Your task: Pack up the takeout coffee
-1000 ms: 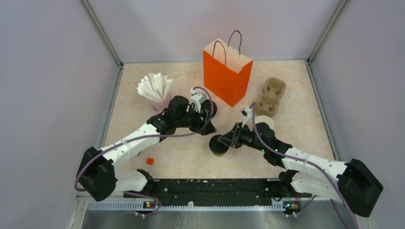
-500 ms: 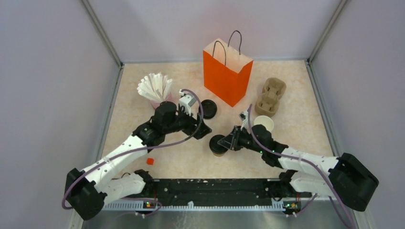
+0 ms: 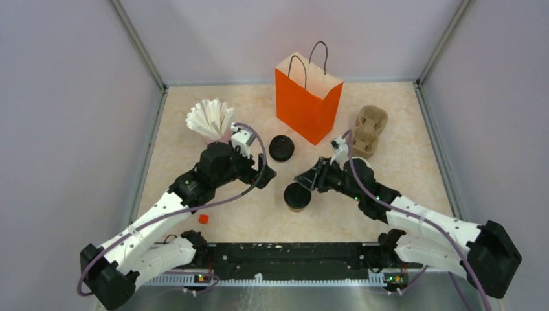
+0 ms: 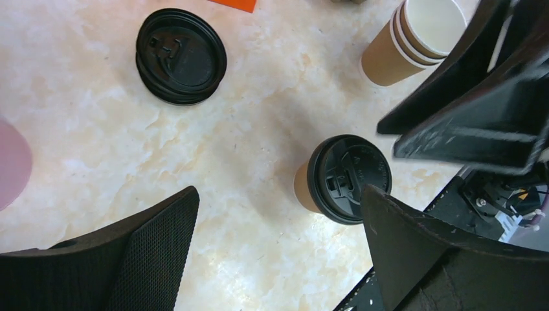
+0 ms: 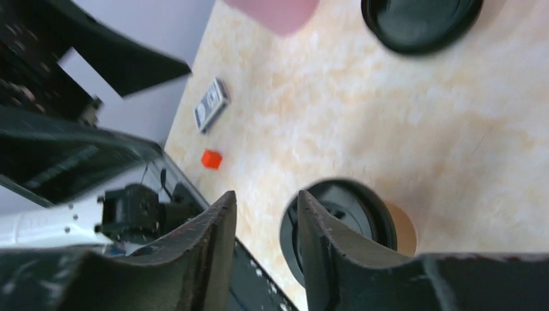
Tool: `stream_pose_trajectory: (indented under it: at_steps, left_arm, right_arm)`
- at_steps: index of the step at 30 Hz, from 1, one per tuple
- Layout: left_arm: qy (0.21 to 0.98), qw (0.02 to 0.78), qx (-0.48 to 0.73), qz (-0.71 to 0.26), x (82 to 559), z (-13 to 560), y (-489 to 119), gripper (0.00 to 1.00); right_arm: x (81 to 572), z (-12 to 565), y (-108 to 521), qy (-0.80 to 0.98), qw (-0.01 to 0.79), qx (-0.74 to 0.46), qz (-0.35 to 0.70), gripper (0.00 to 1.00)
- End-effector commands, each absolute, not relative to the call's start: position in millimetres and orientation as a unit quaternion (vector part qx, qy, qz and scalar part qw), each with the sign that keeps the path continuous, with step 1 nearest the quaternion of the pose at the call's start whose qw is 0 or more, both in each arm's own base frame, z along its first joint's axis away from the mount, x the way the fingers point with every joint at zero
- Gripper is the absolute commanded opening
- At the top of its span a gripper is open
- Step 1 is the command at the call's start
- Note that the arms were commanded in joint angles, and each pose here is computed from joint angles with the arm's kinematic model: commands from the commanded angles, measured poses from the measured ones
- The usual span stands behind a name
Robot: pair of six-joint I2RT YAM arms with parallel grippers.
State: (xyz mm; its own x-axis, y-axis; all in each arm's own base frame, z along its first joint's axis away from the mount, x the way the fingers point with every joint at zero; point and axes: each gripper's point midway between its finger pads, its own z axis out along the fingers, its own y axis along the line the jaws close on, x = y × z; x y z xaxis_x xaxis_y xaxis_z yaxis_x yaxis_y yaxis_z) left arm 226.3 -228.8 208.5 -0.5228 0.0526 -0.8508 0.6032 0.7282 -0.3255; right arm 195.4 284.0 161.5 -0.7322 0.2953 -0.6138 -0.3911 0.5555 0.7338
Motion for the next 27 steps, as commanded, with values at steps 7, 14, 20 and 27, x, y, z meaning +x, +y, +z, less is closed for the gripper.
stream_pose_trajectory:
  at_steps: [7,14,20,27]
  left_arm:
    - [0.816,0.432,0.253,-0.290,203.6,215.6,-212.9,0.99]
    - [0.822,0.447,0.262,-0.235,206.1,195.5,-191.8,0.99]
    - [0.813,0.463,0.256,-0.243,201.7,199.8,-188.8,0.99]
    - [0.803,0.442,0.290,-0.275,191.9,196.1,-202.1,0.99]
  right_arm:
    - [276.9,242.8,198.7,0.779,0.581,0.005,0.236,0.52]
    - [321.7,248.8,103.1,0.774,0.626,0.084,0.049,0.55]
    - [357.2,220.5,65.6,0.794,0.578,0.187,0.002,0.74]
    - [409.3,182.5,53.1,0.807,0.544,0.220,-0.066,0.62]
